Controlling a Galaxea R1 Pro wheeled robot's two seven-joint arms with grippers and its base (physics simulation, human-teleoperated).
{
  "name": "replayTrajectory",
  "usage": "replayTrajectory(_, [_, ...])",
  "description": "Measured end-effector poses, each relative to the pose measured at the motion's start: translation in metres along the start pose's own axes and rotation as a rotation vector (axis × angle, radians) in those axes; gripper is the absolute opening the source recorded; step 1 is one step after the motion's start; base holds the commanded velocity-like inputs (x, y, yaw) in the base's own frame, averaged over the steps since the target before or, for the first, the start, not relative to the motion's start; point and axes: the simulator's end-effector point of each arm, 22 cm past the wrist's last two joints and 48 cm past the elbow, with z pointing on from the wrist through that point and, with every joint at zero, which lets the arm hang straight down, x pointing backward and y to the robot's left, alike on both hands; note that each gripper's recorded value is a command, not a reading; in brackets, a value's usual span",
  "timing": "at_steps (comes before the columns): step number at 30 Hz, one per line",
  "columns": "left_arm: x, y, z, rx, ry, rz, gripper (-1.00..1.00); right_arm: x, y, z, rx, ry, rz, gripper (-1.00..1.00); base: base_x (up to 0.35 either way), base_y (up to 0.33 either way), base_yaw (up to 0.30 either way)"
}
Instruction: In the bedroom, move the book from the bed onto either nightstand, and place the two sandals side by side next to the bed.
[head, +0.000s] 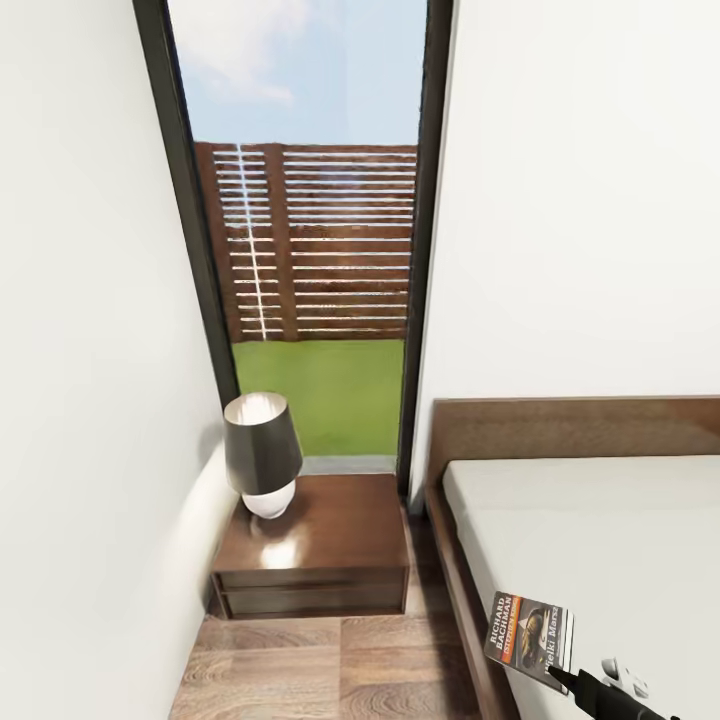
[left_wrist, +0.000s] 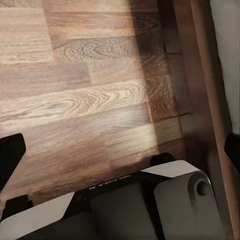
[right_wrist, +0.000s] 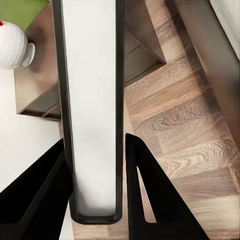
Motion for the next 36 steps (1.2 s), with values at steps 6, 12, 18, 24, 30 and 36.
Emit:
replayTrajectory(6, [0.0000, 0.0000, 0.0000, 0.000, 0.000, 0.000, 1.00, 0.0002, -0.0001, 0.0000, 0.000, 0.000, 0.000, -1.00, 0.323, 0.000, 0.000])
replayTrajectory(12, [0.0000, 0.0000, 0.0000, 0.000, 0.000, 0.000, 1.00, 0.0002, -0.0001, 0.0000, 0.000, 0.000, 0.000, -1.00, 0.323, 0.042, 0.000])
replayTrajectory(18, [0.0000, 0.0000, 0.0000, 0.000, 0.000, 0.000, 1.00, 0.0003, -0.0001, 0.0000, 0.000, 0.001, 0.000, -1.00, 0.317, 0.138, 0.000])
replayTrajectory(24, [0.0000, 0.0000, 0.0000, 0.000, 0.000, 0.000, 1.00, 0.0003, -0.0001, 0.0000, 0.000, 0.001, 0.000, -1.00, 0.305, 0.171, 0.000])
replayTrajectory(30, [0.0000, 0.0000, 0.0000, 0.000, 0.000, 0.000, 1.00, 0.0004, -0.0001, 0.0000, 0.000, 0.001, 0.000, -1.00, 0.311, 0.123, 0.000])
replayTrajectory(36, [0.0000, 0.0000, 0.0000, 0.000, 0.000, 0.000, 1.00, 0.0002, -0.0001, 0.0000, 0.000, 0.001, 0.000, -1.00, 0.319, 0.081, 0.000])
